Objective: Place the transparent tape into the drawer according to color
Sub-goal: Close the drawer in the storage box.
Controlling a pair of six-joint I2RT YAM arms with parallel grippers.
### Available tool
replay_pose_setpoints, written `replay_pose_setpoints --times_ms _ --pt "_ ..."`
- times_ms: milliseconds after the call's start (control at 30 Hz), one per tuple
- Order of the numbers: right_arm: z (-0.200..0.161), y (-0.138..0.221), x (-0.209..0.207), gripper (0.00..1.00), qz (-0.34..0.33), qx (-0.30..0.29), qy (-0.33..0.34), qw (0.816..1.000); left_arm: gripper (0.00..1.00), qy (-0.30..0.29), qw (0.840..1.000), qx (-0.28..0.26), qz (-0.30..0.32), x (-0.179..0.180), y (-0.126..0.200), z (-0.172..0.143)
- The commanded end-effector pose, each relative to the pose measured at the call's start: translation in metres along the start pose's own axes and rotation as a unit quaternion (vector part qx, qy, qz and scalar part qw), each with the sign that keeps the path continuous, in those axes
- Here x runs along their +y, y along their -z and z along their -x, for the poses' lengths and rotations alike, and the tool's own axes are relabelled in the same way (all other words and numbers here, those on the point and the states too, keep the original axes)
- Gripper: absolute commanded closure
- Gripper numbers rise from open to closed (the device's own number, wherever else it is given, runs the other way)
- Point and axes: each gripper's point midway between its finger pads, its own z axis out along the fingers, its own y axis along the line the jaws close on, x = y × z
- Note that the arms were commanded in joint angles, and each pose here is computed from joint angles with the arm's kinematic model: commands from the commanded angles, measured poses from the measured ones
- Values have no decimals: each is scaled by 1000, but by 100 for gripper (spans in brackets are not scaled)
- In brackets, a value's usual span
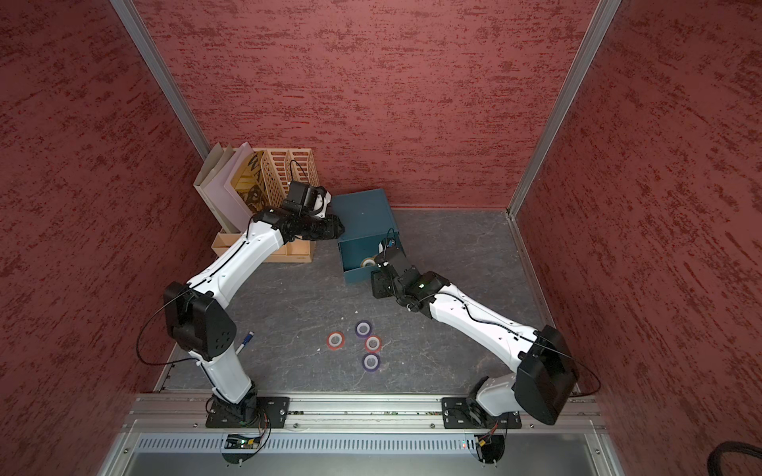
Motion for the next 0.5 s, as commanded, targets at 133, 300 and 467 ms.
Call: replay_pose_setpoints --times_ms 133,300,467 --pt "30 -6 7 48 -1 -84 9 996 48 0 1000 6 4 8 -4 -1" --pt "44 -11 14 48 6 -114 19 993 49 -1 1000 8 0 7 -4 -2" --pt "47 -27 19 48 8 -125 25 992 49 -3 1000 11 -5 6 -5 -3"
